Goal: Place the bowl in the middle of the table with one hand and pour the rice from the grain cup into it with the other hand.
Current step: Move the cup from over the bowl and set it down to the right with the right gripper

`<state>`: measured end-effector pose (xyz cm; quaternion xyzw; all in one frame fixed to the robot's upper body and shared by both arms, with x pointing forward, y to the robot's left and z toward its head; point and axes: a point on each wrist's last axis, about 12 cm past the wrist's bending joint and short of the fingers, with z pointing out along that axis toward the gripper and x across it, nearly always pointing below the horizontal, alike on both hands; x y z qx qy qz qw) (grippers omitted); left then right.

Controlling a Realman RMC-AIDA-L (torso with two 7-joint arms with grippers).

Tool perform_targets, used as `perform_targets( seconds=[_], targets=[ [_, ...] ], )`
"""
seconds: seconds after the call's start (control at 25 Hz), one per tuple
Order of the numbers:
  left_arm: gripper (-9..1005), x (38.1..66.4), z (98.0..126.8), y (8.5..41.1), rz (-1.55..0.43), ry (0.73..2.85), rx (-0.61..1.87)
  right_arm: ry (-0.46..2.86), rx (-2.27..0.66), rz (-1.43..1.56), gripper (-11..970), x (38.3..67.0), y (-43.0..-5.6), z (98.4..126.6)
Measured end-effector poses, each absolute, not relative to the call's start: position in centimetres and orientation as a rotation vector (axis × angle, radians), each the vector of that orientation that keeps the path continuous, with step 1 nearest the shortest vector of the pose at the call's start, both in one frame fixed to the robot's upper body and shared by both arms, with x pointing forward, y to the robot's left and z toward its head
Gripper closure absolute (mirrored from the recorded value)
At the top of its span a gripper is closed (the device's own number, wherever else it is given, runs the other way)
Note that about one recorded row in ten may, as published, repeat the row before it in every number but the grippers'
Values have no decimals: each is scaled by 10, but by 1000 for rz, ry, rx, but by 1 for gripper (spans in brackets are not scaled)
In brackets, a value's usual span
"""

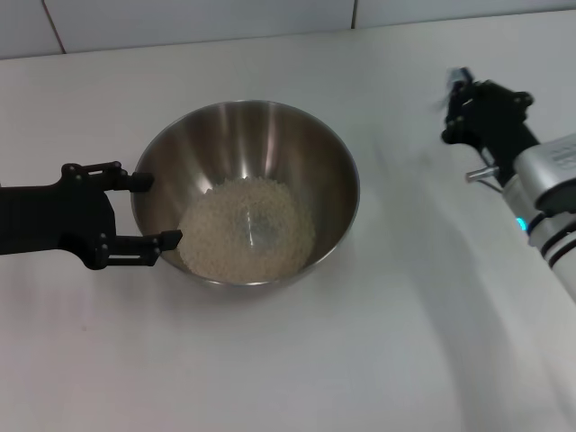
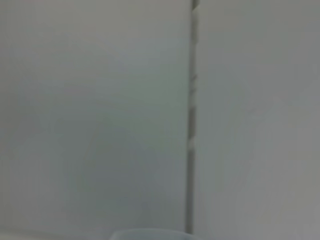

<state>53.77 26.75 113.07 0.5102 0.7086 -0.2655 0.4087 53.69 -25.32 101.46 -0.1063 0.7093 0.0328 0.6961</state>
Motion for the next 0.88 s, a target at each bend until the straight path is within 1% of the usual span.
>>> perform_targets(
  seconds=[0.08,0.32,0.6,0.8,0.88],
  targets=[
    [167,538,1131,267,-669,1784,1287,1637,-328,105,926,543,-242,1010],
    [167,540,1132,265,-672,1778,1291,1692,-390,120,925,547,-233,1005],
    [167,541,1132,262,-678,1774,1301,1726,-350,131,923,537,-234,998],
    [167,541,1131,260,-681,1774,1304,1724,-296,149,736,517,-238,991],
    [167,541,1131,260,-681,1775,1303,1687,-253,170,675,501,-242,991]
  ],
)
